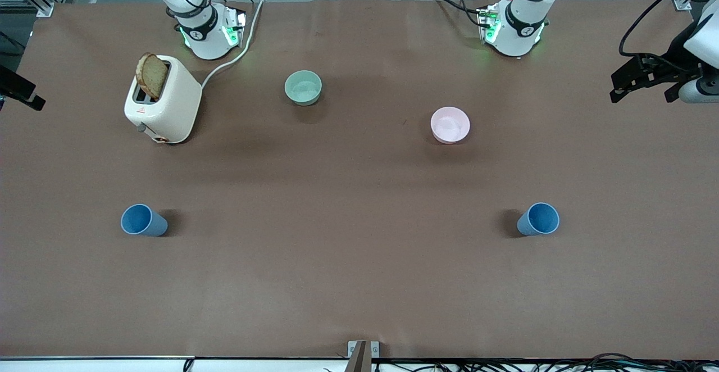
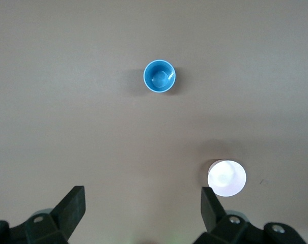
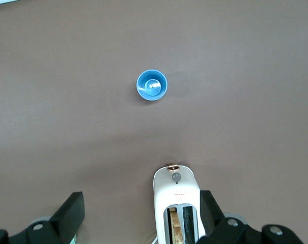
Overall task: Stack blue cups with both arms
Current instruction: 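Reach the right gripper and the left gripper toward the two blue cups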
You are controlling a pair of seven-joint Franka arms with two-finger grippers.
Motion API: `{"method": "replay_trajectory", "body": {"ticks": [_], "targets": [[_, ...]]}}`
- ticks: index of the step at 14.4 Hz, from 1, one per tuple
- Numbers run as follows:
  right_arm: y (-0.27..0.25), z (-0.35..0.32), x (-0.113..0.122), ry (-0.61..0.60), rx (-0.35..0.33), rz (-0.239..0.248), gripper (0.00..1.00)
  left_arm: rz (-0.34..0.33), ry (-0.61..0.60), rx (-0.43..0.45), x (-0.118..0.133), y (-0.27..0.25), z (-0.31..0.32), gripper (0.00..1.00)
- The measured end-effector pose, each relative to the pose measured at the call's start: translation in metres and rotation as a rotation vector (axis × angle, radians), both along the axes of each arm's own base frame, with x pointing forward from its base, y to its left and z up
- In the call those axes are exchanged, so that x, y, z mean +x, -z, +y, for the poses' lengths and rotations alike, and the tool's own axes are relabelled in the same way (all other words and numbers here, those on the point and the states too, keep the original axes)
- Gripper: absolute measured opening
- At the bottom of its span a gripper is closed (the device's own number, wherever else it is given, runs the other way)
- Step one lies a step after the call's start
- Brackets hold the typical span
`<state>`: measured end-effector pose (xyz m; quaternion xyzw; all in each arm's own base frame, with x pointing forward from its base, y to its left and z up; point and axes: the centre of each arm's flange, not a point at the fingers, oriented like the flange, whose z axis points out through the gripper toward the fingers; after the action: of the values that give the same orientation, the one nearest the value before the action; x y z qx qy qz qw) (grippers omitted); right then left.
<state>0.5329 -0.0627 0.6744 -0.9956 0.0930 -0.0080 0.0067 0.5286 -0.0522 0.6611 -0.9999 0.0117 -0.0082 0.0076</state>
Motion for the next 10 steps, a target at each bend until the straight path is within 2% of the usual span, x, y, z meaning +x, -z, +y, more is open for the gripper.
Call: {"method": "replay_trajectory", "body": {"ticks": [6,8,10], "targets": [[0.000,-0.005,0.000,0.009,0.000,0.000,1.00,0.014,-0.014,0.002,0.008,0.009,0.009,1.00],[0.001,-0.005,0.000,0.009,0.000,-0.001,1.00,0.024,-0.023,-0.004,0.034,0.039,0.014,1.00],[0.009,-0.005,0.005,0.008,0.001,0.013,1.00,0.022,-0.031,-0.014,0.074,0.092,0.015,1.00]]}}
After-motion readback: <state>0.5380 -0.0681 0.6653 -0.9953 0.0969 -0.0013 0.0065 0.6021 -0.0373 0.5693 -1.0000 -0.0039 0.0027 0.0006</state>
